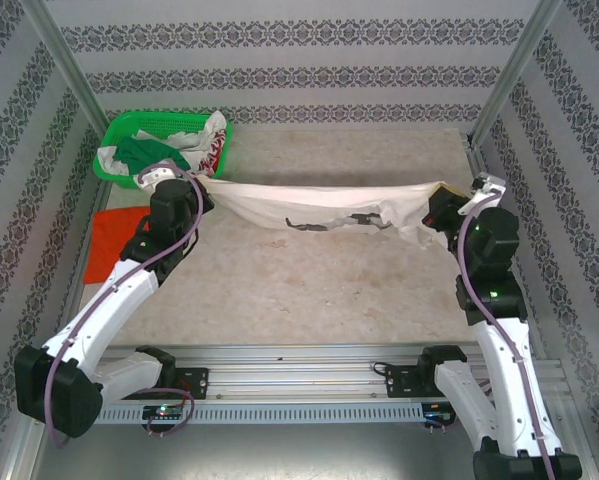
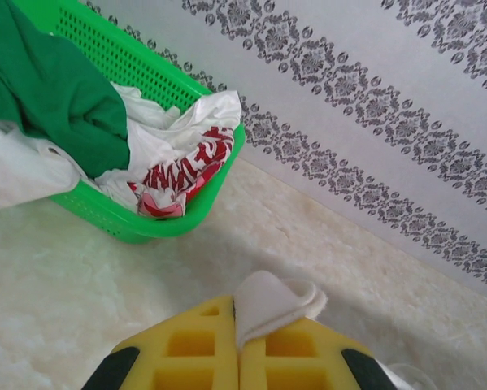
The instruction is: Fold and stack the t-shirts
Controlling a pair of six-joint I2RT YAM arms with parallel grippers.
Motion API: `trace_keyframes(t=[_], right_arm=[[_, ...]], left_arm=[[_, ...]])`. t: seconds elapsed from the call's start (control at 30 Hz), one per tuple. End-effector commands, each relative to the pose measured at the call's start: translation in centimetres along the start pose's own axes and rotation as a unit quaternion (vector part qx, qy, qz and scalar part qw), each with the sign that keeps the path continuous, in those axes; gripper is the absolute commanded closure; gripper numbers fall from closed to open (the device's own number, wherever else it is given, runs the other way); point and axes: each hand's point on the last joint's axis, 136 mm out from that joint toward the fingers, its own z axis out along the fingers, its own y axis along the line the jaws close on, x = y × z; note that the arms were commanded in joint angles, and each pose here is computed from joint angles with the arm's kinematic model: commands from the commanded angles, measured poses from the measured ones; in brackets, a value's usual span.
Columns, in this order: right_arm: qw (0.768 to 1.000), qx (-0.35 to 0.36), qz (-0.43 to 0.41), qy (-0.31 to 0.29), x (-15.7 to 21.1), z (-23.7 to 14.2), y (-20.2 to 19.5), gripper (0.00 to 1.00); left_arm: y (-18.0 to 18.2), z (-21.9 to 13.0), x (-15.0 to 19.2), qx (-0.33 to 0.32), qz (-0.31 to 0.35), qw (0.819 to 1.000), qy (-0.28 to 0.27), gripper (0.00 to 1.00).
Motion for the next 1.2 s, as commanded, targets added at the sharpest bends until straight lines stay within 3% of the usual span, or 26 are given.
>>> trace_keyframes(t=[0.0, 0.23, 0.37, 0.6, 0.87, 1.17], right_arm=[[0.997, -0.029, -0.014, -0.065, -5.1, -2.1, 2.6, 1.0], [0.992, -0.075, -0.038, -0.099, -11.6, -2.7, 7.0, 1.0], [0.984, -0.106, -0.04, -0.137, -14.7, -4.9, 9.2, 1.0], [0.982, -0.108, -0.044, -0.148, -16.8, -6.5, 10.4, 1.0], [0.989, -0.089, -0.052, -0.106, -16.7, 0.0, 9.8, 1.0], [0.99, -0.095, -0.049, -0.089, -16.4, 13.6, 8.5, 1.0]], left_arm=[[-0.3, -1.6, -3.8, -0.011, 0.014, 0.999, -0.045, 1.0], [-4.5, -2.9, -9.8, 0.034, 0.024, 0.994, -0.103, 1.0], [-6.2, -5.1, -13.1, 0.059, 0.021, 0.989, -0.136, 1.0], [-7.7, -7.7, -16.3, 0.077, 0.031, 0.983, -0.166, 1.0], [-9.8, -3.1, -16.5, 0.064, 0.055, 0.985, -0.149, 1.0], [-9.9, 8.6, -15.7, 0.024, 0.049, 0.989, -0.137, 1.0]])
